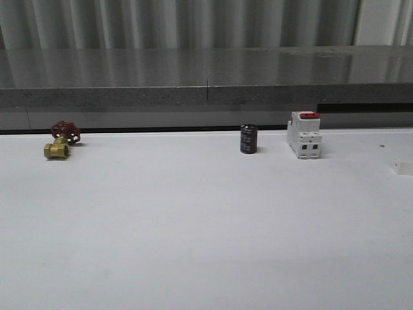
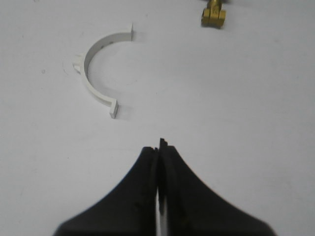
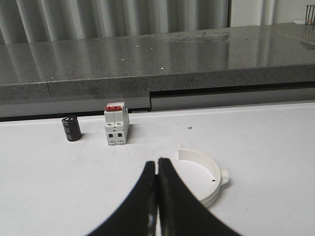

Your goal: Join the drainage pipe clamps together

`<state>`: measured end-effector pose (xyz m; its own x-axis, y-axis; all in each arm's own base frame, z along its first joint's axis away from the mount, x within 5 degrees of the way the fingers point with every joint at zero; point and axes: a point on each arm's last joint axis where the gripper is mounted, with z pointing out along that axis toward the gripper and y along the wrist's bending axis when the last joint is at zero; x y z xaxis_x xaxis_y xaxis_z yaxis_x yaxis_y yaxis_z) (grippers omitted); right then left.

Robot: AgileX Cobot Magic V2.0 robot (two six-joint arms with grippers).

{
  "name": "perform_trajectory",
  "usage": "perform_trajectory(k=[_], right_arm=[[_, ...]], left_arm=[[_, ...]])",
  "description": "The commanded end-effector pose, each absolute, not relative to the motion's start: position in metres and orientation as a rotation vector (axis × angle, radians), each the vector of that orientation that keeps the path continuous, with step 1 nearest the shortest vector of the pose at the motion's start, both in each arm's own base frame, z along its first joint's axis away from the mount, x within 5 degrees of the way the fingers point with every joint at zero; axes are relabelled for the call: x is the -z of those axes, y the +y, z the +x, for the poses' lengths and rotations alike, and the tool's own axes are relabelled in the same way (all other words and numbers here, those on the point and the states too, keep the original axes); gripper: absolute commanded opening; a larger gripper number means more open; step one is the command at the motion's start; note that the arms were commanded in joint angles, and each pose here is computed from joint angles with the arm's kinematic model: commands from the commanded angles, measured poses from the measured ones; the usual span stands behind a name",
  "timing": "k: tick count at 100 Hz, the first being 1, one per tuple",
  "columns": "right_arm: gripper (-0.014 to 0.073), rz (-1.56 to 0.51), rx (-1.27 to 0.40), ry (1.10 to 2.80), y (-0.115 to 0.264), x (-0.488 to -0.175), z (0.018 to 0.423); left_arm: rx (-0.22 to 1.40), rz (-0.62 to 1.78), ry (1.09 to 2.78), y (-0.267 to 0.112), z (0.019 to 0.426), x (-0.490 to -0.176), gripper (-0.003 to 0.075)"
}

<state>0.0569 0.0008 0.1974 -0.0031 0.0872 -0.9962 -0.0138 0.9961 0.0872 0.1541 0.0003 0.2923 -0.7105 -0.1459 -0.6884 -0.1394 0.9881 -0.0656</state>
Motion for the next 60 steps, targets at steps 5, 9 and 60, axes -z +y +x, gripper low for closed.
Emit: perform_trajectory(k=[5, 9, 60], right_arm=[[-0.0067, 0.05, -0.074, 1.456, 0.001, -0.213, 0.054], [-0.0067, 0.05, -0.074, 1.456, 0.001, -0.213, 0.054], [-0.0067, 0.05, -0.074, 1.456, 0.001, -0.213, 0.054]], left_arm=[[0.0, -0.178, 2.325, 0.001, 0.171, -0.299, -0.0019], [0.0, -0.177, 2.329, 0.0, 0.173, -0.298, -0.0015], [0.013, -0.184, 2.337, -0.001, 0.179, -0.297, 0.0659]])
